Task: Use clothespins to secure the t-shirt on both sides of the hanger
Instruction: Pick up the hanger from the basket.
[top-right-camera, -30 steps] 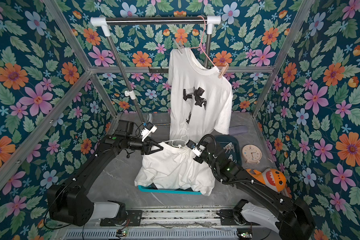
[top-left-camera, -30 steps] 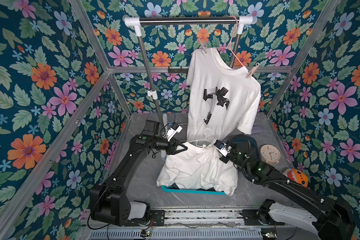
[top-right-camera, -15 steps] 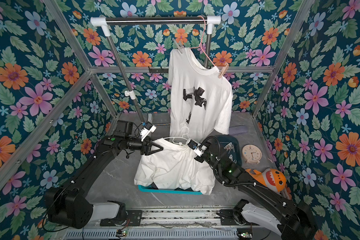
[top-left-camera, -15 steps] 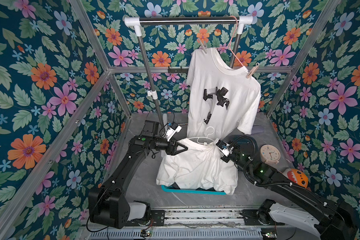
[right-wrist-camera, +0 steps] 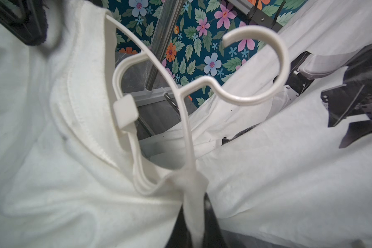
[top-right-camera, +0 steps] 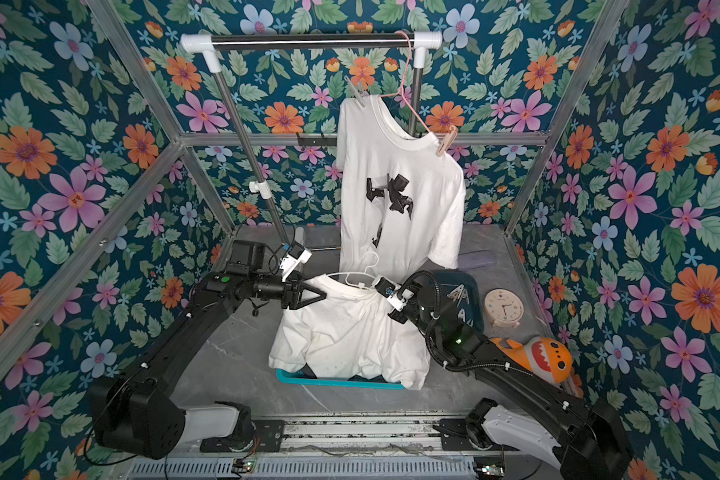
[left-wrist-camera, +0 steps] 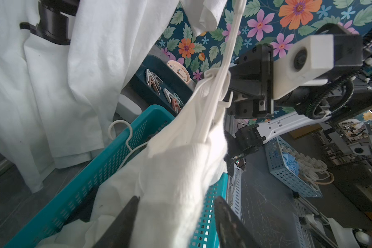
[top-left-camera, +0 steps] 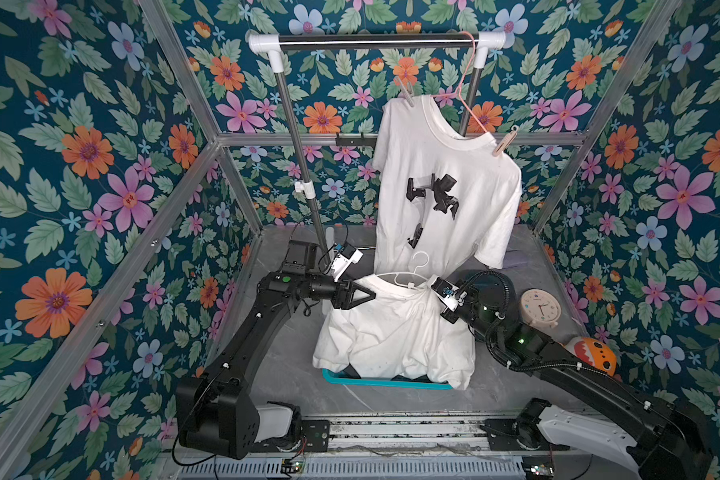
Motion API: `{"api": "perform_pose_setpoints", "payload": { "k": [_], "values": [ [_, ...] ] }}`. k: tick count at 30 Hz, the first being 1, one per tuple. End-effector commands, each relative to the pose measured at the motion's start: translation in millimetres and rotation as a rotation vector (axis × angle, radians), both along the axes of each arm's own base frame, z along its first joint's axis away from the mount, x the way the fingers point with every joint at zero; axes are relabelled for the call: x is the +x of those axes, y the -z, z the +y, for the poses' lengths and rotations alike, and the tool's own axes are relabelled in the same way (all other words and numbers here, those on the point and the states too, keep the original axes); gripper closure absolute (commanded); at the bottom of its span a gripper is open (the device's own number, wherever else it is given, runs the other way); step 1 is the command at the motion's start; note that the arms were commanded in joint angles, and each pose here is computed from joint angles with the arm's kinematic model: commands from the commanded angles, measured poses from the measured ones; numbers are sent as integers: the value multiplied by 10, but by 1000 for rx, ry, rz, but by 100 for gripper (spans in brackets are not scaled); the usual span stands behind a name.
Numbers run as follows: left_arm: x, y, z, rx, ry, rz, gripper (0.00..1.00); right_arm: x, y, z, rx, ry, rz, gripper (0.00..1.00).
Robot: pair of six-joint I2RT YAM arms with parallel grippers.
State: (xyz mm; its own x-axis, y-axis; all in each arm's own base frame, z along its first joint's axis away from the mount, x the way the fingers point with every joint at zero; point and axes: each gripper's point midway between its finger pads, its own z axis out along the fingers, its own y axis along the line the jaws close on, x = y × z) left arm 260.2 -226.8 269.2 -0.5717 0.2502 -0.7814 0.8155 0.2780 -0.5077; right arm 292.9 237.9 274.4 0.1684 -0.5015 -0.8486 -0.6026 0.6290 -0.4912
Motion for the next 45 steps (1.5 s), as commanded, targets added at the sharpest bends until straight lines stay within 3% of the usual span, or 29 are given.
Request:
{"api": "perform_pose_setpoints", "payload": {
  "k": [1, 5, 6, 8, 11, 19, 28, 38, 45],
  "values": [
    [40, -88, -19, -25, -10, -34, 95, 49, -196, 20, 47, 11, -60, 81],
    [49, -95, -13, -21, -20, -49, 96, 71, -245, 22, 55, 18, -72, 73],
    [48, -95, -14, -20, -21, -52, 96, 74, -253, 25, 59, 18, -72, 68],
    [76, -76, -2, -7, -37, -54, 99, 82, -258, 26, 64, 22, -69, 43],
    [101, -38, 17, 16, -57, -62, 100, 77, -243, 42, 61, 15, -44, 52],
    [215, -102, 121, 65, -160, -170, 100, -60, -176, 76, 62, -50, 123, 33],
    [319, -186, 174, 82, -217, -253, 100, -488, -178, 176, 93, -207, 467, 31],
    [240, -251, 239, 95, -225, -362, 100, -312, 10, -58, 244, -165, 484, 34],
    [127, -327, 220, 55, -193, -433, 100, -361, 14, 40, 307, -282, 588, 42]
  ]
}}
